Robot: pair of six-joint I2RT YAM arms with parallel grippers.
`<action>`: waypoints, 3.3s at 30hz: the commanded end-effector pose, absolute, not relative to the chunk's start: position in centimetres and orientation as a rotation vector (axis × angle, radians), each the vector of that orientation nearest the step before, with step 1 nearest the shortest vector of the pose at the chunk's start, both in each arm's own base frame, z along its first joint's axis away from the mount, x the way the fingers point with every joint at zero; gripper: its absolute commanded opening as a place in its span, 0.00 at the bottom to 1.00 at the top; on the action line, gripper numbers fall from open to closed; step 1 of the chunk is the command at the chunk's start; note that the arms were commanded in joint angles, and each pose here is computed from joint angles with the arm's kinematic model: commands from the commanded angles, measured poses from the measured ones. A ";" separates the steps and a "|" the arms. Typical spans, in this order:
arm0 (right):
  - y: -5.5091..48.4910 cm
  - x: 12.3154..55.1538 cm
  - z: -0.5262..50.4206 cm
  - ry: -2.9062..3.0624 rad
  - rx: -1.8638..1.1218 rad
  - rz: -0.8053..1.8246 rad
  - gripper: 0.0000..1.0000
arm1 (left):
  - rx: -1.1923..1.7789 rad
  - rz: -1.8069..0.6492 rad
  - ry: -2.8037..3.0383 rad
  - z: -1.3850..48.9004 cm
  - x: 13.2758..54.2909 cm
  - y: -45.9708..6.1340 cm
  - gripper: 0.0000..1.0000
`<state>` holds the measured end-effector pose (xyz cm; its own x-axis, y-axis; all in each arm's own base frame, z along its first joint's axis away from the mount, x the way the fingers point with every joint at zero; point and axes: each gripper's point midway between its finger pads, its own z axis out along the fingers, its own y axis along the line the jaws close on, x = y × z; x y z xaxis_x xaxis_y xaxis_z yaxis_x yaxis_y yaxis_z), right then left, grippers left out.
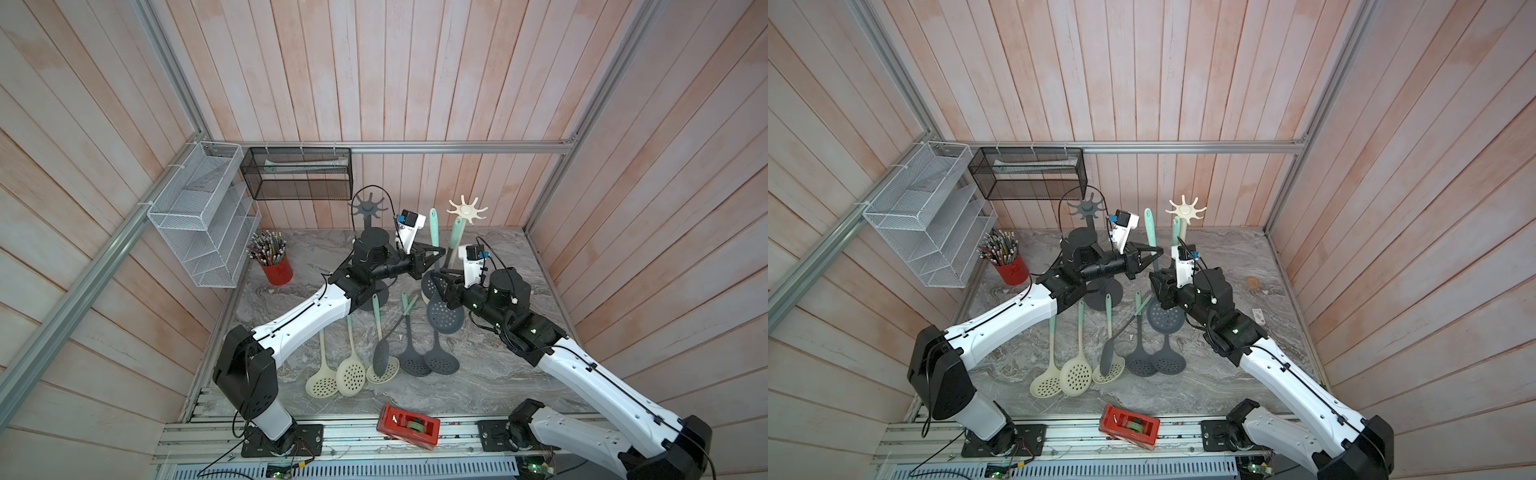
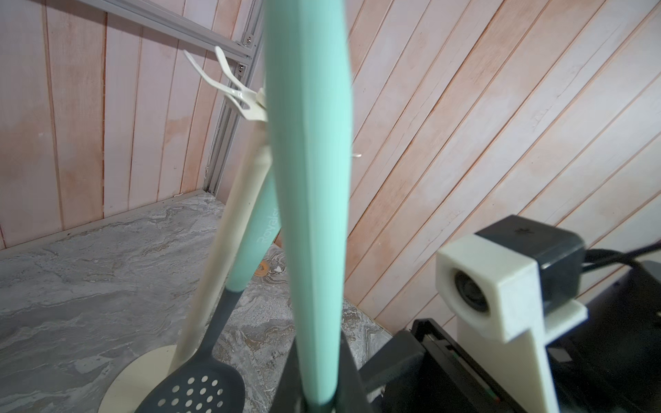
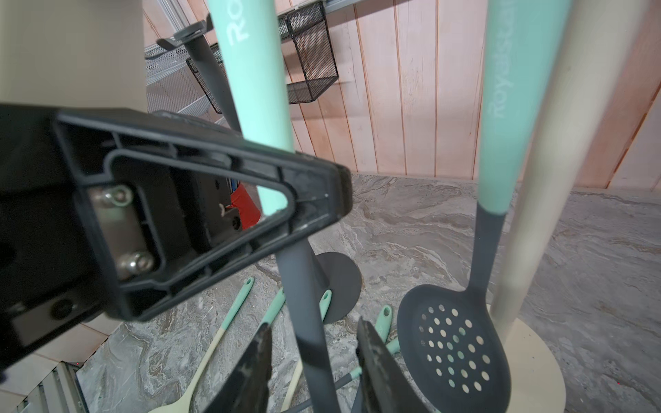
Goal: Hang the skimmer on the kitchen utensil rack
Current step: Pick up the skimmer from the center of the board.
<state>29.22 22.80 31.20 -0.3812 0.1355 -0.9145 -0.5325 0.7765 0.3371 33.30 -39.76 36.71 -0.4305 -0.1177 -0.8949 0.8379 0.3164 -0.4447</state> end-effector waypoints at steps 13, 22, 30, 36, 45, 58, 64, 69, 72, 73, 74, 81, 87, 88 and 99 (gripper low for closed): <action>23.1 29.7 31.9 1.826 -0.309 0.717 0.07 | 0.626 -1.297 1.611 38.6 33.7 -40.1 0.00; 22.7 29.5 32.1 1.814 -0.335 0.679 0.00 | 0.612 -1.269 1.600 39.0 33.6 -39.4 0.20; 21.1 28.6 33.4 1.742 -0.366 0.682 0.00 | 0.571 -1.204 1.576 39.9 33.8 -37.5 0.51; 18.9 27.3 34.5 1.656 -0.419 0.684 0.00 | 0.524 -1.202 1.556 40.3 34.5 -34.7 0.54; 15.3 25.8 35.0 1.534 -0.476 0.796 0.00 | 0.493 -1.189 1.508 41.2 35.0 -31.4 0.54; 14.2 25.8 32.4 1.500 -0.576 1.009 0.00 | 0.486 -1.205 1.498 40.9 35.5 -30.1 0.54; 14.8 26.0 31.5 1.506 -0.663 1.094 0.00 | 0.498 -1.212 1.496 40.7 35.5 -30.1 0.54; 15.0 26.3 30.9 1.523 -0.707 1.176 0.00 | 0.505 -1.211 1.489 40.8 35.4 -30.0 0.54; 14.8 26.5 30.8 1.520 -0.712 1.176 0.00 | 0.507 -1.209 1.486 40.8 35.4 -29.9 0.54; 14.7 26.5 30.8 1.522 -0.710 1.179 0.00 | 0.508 -1.208 1.487 40.8 35.4 -29.9 0.54; 14.6 26.6 30.8 1.521 -0.709 1.182 0.00 | 0.512 -1.208 1.484 40.9 35.3 -29.9 0.54; 14.3 26.6 30.8 1.524 -0.712 1.206 0.00 | 0.572 -1.244 1.469 40.9 34.8 -30.5 0.54; 16.0 25.1 30.7 1.533 -0.786 1.258 0.00 | 0.767 -1.345 1.379 42.0 31.9 -32.3 0.51; 16.5 24.8 30.6 1.537 -0.798 1.263 0.00 | 0.805 -1.346 1.364 42.0 31.2 -32.8 0.51; 18.4 22.1 30.3 1.529 -0.868 1.341 0.00 | 0.999 -1.441 1.275 41.8 27.5 -36.5 0.53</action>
<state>23.30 17.74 29.93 -0.3601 0.0737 -0.9300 -0.9057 0.2114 0.3674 27.83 -36.00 41.40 -0.2470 -0.1264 -0.9608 0.9664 0.0411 -0.2538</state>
